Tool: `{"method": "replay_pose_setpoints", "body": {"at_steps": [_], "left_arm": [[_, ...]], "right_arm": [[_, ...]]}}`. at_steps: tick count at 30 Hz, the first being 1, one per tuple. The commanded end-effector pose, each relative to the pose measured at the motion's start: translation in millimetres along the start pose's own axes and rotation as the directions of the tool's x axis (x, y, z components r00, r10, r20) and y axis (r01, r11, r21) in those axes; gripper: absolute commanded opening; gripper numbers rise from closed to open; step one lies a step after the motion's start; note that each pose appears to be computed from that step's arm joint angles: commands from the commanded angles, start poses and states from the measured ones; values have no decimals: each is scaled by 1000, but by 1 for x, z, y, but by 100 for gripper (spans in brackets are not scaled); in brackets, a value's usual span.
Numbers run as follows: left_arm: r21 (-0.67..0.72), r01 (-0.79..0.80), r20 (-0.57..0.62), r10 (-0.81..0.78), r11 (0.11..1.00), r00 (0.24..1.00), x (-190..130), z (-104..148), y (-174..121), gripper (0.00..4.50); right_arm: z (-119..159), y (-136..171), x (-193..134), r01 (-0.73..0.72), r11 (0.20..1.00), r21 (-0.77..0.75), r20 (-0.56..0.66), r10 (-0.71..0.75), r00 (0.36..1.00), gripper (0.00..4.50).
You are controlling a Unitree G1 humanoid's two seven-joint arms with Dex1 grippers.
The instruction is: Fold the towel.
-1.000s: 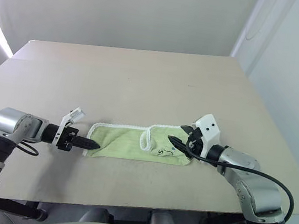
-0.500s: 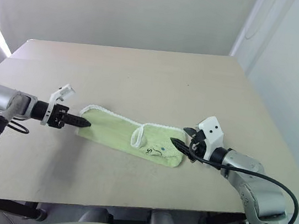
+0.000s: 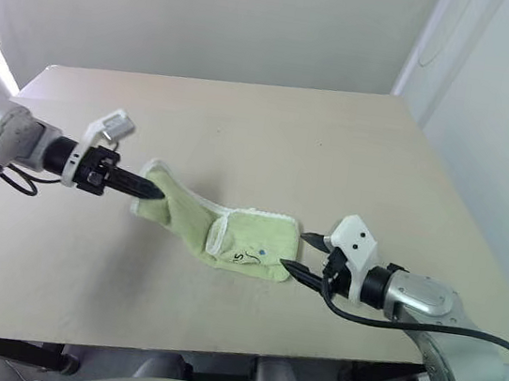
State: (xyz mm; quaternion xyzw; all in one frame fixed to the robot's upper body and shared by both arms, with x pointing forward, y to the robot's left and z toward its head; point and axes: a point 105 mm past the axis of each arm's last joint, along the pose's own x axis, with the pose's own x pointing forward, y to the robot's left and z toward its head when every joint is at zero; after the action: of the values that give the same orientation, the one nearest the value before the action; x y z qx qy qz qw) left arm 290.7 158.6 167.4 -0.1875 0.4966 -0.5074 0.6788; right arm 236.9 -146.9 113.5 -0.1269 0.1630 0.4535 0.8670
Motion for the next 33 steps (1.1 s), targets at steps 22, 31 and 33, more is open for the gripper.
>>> {"method": "replay_pose_setpoints", "body": {"at_steps": [22, 31, 33], "left_arm": [[-35, 90, -117, -93, 995, 989, 99, 33, -11, 4], [144, 155, -132, -136, 977, 982, 122, 36, -22, 4], [136, 192, -142, -172, 972, 975, 125, 35, -29, 4]], "right_arm": [[3, 9, -5, 37, 999, 21, -18, -36, 999, 316], [-2, 9, -15, 110, 993, 43, -35, -108, 994, 316], [-3, 11, -17, 113, 992, 48, -38, -112, 993, 316]]}}
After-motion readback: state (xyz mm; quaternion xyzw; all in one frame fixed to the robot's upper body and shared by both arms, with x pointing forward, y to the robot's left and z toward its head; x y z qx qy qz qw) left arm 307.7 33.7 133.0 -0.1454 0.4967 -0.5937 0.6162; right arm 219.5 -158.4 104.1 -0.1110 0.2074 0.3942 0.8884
